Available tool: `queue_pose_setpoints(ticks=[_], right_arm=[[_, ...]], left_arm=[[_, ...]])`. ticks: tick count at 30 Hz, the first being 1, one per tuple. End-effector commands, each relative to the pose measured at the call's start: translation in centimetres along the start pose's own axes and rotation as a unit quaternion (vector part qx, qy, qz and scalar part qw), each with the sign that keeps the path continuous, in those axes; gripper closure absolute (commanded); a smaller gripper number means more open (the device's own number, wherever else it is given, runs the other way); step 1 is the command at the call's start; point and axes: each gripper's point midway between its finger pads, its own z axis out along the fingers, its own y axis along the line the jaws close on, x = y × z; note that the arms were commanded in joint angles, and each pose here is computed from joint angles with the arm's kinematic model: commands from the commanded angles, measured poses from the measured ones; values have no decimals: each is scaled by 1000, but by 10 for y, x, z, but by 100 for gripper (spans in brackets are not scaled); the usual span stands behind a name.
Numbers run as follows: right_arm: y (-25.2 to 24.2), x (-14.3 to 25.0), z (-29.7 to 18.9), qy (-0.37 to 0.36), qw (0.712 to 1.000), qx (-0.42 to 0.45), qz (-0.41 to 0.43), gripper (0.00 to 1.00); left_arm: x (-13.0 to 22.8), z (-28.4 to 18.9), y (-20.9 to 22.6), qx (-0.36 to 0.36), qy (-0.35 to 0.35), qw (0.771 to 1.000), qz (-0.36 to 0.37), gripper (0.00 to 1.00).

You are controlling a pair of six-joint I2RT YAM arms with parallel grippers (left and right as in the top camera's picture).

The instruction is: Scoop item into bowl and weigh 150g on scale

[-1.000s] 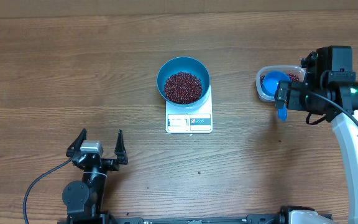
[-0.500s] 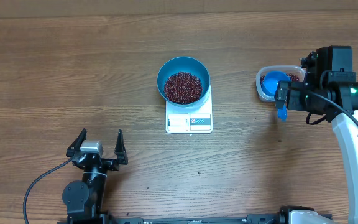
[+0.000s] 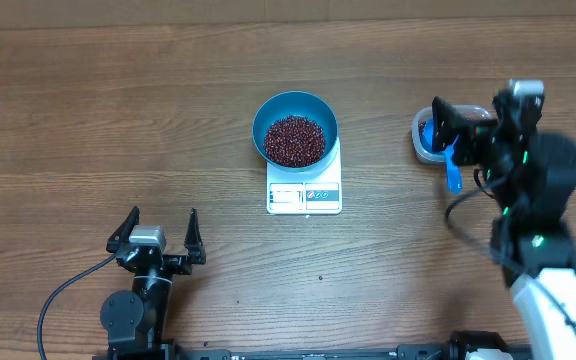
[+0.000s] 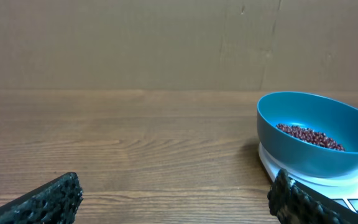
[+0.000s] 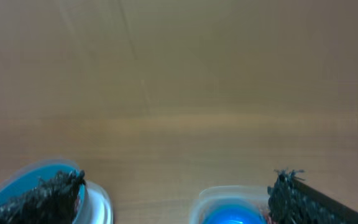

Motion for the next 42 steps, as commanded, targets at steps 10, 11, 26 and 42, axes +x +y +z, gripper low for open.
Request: queue_pose_setpoints(ticks=[10,11,26,42], right_arm=[[11,95,-58,-109,993,-29,-29,0],[11,104,-61,-108,993,-29,-29,0],[10,155,-84,-47,998,-22,-20,0],[8,131,-95,-103,994,-8,-31,0]], left_arm=[[0,0,3,-8,-1,1000,13,1],[0,0,3,-8,-1,1000,13,0],[0,0,3,-8,-1,1000,13,0],[0,0,3,-8,-1,1000,13,0]])
